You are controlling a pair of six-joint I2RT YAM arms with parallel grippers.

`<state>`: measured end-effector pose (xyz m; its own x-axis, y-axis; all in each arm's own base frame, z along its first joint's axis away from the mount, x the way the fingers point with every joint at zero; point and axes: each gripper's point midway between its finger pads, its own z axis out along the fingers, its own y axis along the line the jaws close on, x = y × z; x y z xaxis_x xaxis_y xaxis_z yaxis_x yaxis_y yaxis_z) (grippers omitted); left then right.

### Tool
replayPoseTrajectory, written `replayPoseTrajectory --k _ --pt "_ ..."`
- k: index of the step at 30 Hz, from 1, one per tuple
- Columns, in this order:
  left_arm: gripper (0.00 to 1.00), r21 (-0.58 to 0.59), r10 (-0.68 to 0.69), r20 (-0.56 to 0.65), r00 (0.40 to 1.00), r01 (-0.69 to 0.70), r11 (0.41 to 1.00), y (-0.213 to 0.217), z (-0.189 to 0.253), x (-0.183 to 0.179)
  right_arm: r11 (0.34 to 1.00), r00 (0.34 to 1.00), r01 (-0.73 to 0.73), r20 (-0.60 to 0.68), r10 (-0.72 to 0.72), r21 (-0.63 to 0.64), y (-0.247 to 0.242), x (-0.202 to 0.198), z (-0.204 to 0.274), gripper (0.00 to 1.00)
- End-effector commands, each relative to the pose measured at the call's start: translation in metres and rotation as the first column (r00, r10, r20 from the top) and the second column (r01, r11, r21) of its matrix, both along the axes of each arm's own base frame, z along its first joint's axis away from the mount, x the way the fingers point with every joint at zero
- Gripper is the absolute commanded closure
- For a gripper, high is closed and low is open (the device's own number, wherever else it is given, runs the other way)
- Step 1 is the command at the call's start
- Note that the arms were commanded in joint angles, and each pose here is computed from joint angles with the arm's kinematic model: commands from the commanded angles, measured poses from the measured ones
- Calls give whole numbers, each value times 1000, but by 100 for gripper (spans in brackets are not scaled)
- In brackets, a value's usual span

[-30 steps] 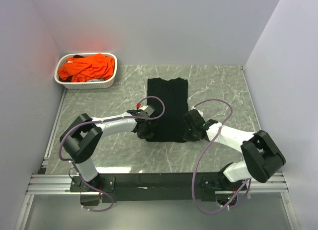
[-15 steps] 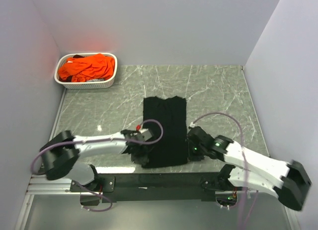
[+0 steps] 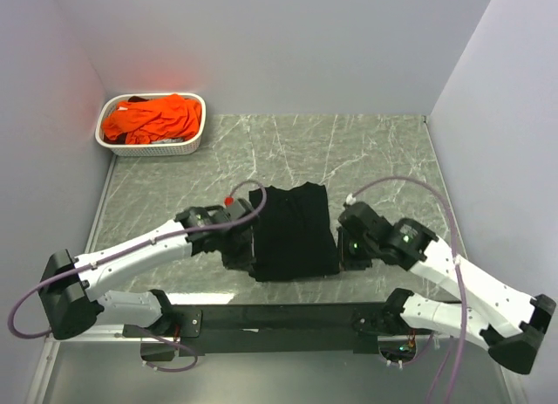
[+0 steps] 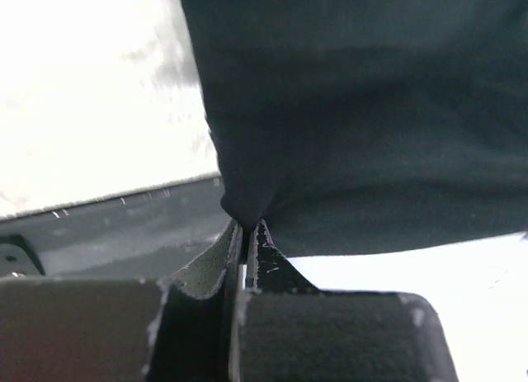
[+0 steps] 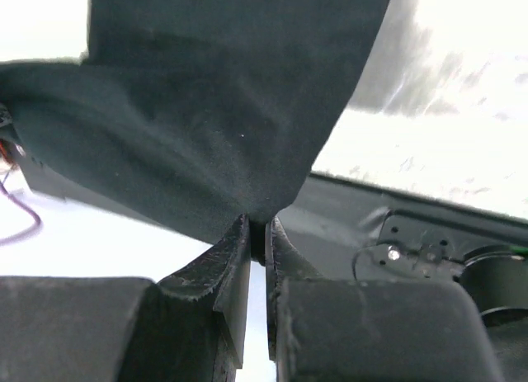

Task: Fold and stack the t-shirts
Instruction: Fold the tshirt

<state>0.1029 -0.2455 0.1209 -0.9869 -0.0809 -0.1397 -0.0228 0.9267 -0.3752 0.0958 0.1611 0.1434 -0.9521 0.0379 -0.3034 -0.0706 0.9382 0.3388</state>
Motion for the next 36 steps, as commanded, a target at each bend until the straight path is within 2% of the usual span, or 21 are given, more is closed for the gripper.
replayPoseTrajectory --k 1,5,9,18,21,30,36 --pt "99 37 1 47 999 -2 999 19 12 26 996 994 34 107 -26 -79 -12 36 27 100" --pt "99 12 35 94 995 -36 999 25 26 62 996 986 39 164 -26 -79 -16 67 49 100" --pt "99 -8 41 113 993 -40 999 25 31 81 996 976 57 216 -39 -75 -23 95 70 100" --pt "99 -8 92 137 986 -92 996 31 27 126 993 970 71 240 -46 -97 -28 143 75 100" --pt "99 -2 106 142 984 -106 994 33 25 138 996 965 62 258 -42 -67 -20 162 83 100" --pt "99 39 157 171 973 -165 985 45 16 183 997 965 67 258 -54 -41 -8 214 77 100" --pt "99 62 183 162 970 -195 979 52 3 215 997 973 63 227 -51 -45 1 254 55 100"
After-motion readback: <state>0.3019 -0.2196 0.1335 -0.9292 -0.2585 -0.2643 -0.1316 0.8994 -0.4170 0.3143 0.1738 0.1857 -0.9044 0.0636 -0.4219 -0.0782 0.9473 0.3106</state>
